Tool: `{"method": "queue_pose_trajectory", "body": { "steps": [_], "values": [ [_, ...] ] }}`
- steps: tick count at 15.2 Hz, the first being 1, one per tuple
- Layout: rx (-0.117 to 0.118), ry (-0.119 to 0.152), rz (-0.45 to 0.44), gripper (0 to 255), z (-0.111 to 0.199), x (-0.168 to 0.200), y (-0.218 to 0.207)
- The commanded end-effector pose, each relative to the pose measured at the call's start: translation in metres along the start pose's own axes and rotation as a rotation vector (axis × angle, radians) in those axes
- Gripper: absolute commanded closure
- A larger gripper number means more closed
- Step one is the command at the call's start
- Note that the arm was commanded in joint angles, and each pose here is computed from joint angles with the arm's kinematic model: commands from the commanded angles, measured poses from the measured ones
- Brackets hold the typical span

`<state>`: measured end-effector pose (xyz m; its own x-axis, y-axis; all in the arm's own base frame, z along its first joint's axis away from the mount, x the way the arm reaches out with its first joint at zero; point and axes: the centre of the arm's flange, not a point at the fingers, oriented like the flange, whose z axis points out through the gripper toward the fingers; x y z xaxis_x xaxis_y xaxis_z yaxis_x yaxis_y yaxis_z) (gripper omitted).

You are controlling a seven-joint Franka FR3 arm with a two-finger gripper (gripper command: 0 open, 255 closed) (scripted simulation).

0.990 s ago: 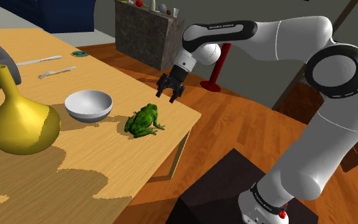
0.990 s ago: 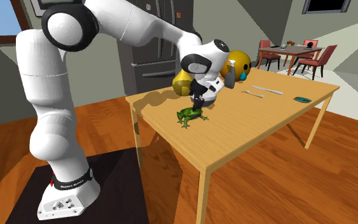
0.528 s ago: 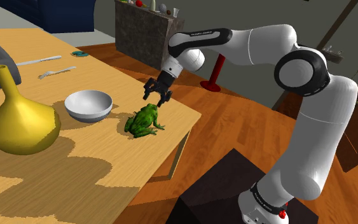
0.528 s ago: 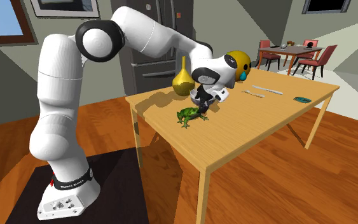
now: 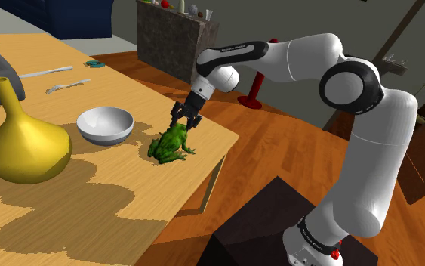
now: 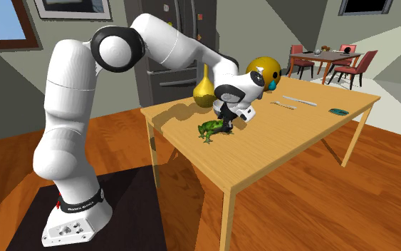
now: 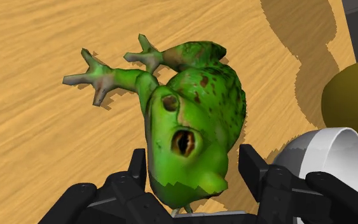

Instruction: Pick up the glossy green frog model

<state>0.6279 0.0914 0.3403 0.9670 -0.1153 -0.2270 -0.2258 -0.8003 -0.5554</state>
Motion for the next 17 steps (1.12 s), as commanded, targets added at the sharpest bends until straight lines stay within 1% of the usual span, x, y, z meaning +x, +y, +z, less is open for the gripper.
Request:
{"method": "queue_pose_trajectory", "body": {
  "steps": [1, 9, 17],
  "values": [
    [0.0, 0.0, 0.0, 255, 0.001, 0.0, 0.001],
    [0.0, 0.0, 0.0, 255, 0.001, 0.0, 0.0],
    [0.0, 0.0, 0.0, 255, -0.033, -0.009, -0.023]
  ]
}}
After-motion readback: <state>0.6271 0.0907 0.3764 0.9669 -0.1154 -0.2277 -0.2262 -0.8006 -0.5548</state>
